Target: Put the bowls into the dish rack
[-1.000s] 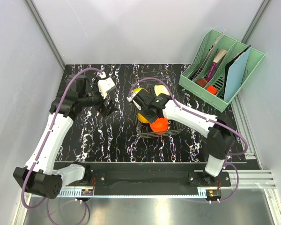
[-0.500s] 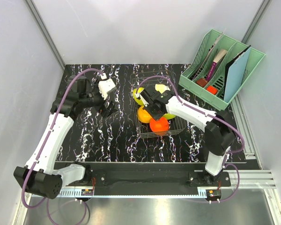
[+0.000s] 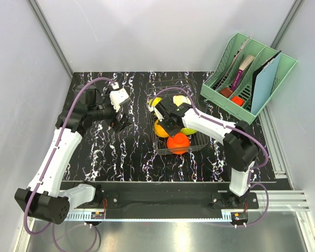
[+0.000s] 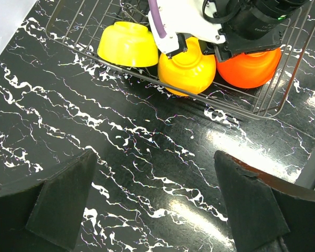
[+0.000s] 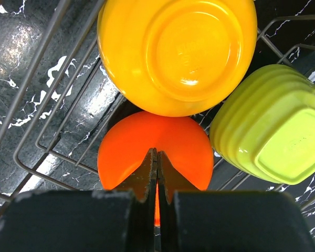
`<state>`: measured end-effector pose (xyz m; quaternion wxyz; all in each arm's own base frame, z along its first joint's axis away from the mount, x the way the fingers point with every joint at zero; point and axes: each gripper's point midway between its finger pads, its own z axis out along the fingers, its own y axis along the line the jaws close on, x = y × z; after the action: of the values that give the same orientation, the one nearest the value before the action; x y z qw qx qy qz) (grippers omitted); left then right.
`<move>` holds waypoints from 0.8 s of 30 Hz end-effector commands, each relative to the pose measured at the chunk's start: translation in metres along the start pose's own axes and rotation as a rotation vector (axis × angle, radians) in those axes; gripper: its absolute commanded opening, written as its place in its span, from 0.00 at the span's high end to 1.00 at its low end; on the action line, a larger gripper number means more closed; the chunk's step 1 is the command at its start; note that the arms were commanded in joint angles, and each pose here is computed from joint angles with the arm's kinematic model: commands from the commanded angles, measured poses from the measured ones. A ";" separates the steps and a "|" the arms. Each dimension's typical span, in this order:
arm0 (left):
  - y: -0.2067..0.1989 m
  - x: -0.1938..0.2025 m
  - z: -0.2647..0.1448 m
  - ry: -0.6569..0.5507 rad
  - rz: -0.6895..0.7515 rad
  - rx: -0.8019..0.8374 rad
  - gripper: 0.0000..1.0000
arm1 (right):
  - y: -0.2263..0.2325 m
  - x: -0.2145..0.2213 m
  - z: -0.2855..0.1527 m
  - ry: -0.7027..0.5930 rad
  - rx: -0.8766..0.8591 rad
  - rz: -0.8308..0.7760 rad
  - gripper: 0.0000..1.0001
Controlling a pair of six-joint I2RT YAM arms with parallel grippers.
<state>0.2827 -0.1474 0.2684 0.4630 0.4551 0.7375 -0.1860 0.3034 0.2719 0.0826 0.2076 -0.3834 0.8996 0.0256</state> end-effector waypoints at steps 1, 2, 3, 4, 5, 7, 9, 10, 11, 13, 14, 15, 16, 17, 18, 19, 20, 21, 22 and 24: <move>0.004 -0.012 -0.006 -0.044 0.043 -0.027 0.01 | -0.005 -0.003 -0.021 -0.002 0.020 -0.013 1.00; 0.004 -0.012 -0.006 -0.045 0.044 -0.025 0.01 | -0.007 -0.006 -0.026 -0.011 0.026 -0.017 1.00; 0.004 -0.012 -0.006 -0.046 0.045 -0.026 0.01 | -0.010 -0.011 -0.032 -0.027 0.041 -0.024 1.00; 0.005 -0.012 -0.006 -0.044 0.044 -0.029 0.01 | -0.015 -0.021 -0.043 -0.065 0.056 -0.024 1.00; 0.005 -0.012 -0.006 -0.043 0.044 -0.032 0.01 | -0.017 -0.026 -0.049 -0.083 0.068 -0.031 1.00; 0.007 -0.014 -0.007 -0.045 0.048 -0.039 0.01 | -0.031 -0.038 -0.065 -0.128 0.127 -0.050 1.00; 0.007 -0.015 -0.007 -0.046 0.041 -0.040 0.01 | -0.046 -0.045 -0.075 -0.154 0.190 -0.057 1.00; 0.008 -0.016 -0.008 -0.046 0.042 -0.042 0.01 | -0.052 -0.051 -0.081 -0.175 0.212 -0.050 1.00; 0.008 -0.017 -0.008 -0.047 0.042 -0.042 0.01 | -0.062 -0.054 -0.083 -0.185 0.236 -0.031 1.00; 0.009 -0.016 -0.007 -0.043 0.035 -0.044 0.01 | -0.075 -0.060 -0.087 -0.202 0.252 -0.004 1.00; 0.010 -0.017 -0.007 -0.044 0.034 -0.046 0.01 | -0.086 -0.060 -0.086 -0.200 0.265 0.020 1.00; 0.009 -0.017 -0.007 -0.044 0.029 -0.046 0.01 | -0.091 -0.060 -0.083 -0.193 0.269 0.027 1.00; 0.009 -0.016 -0.007 -0.043 0.029 -0.047 0.01 | -0.096 -0.062 -0.085 -0.196 0.277 0.035 0.98; 0.008 -0.016 -0.008 -0.045 0.031 -0.045 0.01 | -0.098 -0.060 -0.084 -0.192 0.260 0.038 0.94; 0.008 -0.015 -0.009 -0.043 0.028 -0.049 0.01 | -0.106 -0.057 -0.085 -0.188 0.248 0.040 0.87; 0.007 -0.011 -0.007 -0.036 0.023 -0.048 0.01 | -0.108 -0.055 -0.087 -0.188 0.226 0.045 0.52; 0.006 -0.010 -0.009 -0.036 0.028 -0.050 0.01 | -0.104 -0.054 -0.088 -0.196 0.171 0.047 0.33; 0.005 -0.007 -0.008 -0.030 0.027 -0.050 0.01 | -0.114 -0.052 -0.096 -0.216 0.164 0.073 0.20; 0.005 -0.001 -0.007 -0.016 0.020 -0.057 0.01 | -0.117 -0.052 -0.100 -0.223 0.154 0.083 0.01; 0.004 0.004 -0.006 -0.005 0.015 -0.063 0.01 | -0.127 -0.050 -0.111 -0.245 0.164 0.111 0.00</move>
<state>0.2821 -0.1457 0.2675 0.4653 0.4533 0.7383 -0.1812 0.3837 0.2036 0.1709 0.3004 -0.3215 0.8975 -0.0281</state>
